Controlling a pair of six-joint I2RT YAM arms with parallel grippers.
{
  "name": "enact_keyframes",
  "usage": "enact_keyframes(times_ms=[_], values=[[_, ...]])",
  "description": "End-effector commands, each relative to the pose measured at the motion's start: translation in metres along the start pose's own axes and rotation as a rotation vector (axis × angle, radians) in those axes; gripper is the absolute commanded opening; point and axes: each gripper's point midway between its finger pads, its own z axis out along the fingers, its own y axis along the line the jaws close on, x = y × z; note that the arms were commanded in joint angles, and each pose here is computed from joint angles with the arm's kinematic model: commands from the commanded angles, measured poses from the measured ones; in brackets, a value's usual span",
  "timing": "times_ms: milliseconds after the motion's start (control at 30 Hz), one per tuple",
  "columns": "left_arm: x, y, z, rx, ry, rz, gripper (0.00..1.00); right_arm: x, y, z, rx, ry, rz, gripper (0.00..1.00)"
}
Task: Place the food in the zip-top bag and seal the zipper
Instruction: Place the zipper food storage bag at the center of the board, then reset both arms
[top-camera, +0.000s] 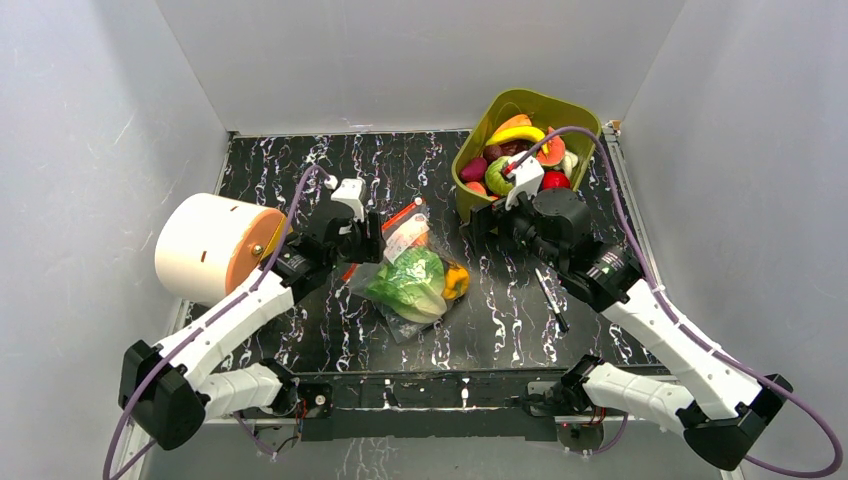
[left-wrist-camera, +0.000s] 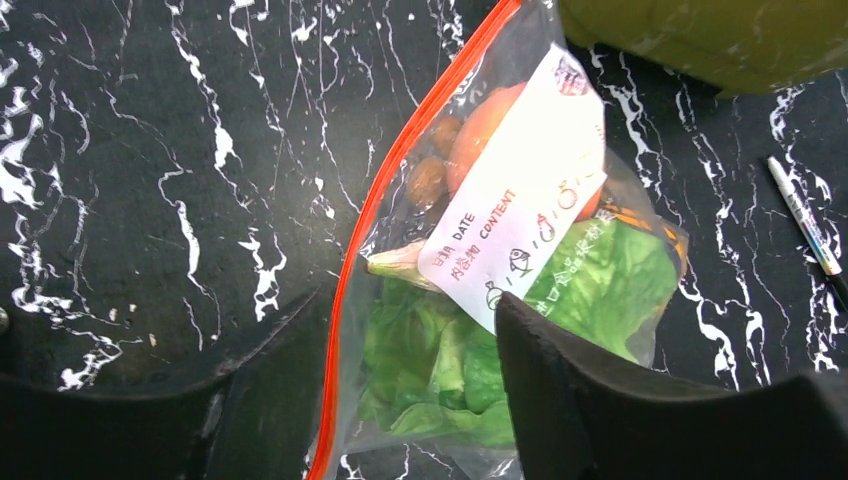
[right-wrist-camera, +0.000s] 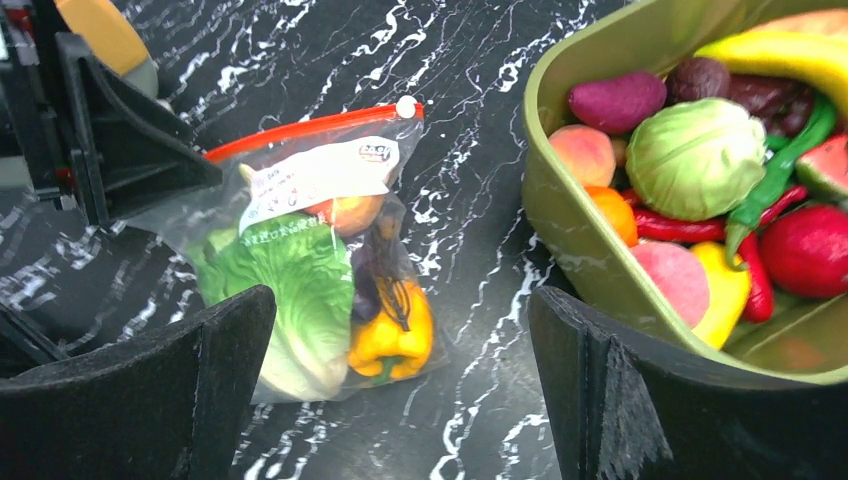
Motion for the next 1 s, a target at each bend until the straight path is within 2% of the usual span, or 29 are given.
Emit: enact_keyframes(times_ms=[0,33,67,100,233,333,533,700,967], values=[[-0.037,-0.007,-0.028,0.027,-0.090,-0.026,0.65,-0.019,0.002,-0.009,0.024,-0.082,0.204,0.98],[-0.041,-0.009,-0.032,0.035,-0.100,-0.028,0.72,-0.018,0.004,-0.010,0.016,-0.082,0.222,0.98],[-0.046,-0.010,-0.037,0.039,-0.107,-0.034,0.90,-0.017,0.005,-0.011,0.013,-0.084,0.245,0.98],[-0.052,-0.012,-0.043,0.050,-0.121,-0.040,0.97,-0.016,0.005,-0.012,0.017,-0.088,0.269,0.98],[-0.081,-0.020,-0.069,0.095,-0.210,-0.062,0.98,-0.012,-0.004,-0.013,0.079,-0.103,0.343,0.98],[-0.099,-0.018,-0.086,0.084,-0.277,-0.136,0.98,-0.016,-0.015,-0.018,0.151,-0.116,0.407,0.98],[-0.116,-0.025,-0.120,0.152,-0.344,-0.127,0.98,-0.036,-0.025,-0.034,0.199,-0.177,0.457,0.98],[-0.120,-0.031,-0.136,0.212,-0.393,-0.114,0.98,-0.045,-0.016,-0.045,0.132,-0.219,0.463,0.98],[-0.100,-0.035,-0.125,0.251,-0.356,-0.127,0.98,-0.040,-0.014,-0.048,0.109,-0.243,0.462,0.98]])
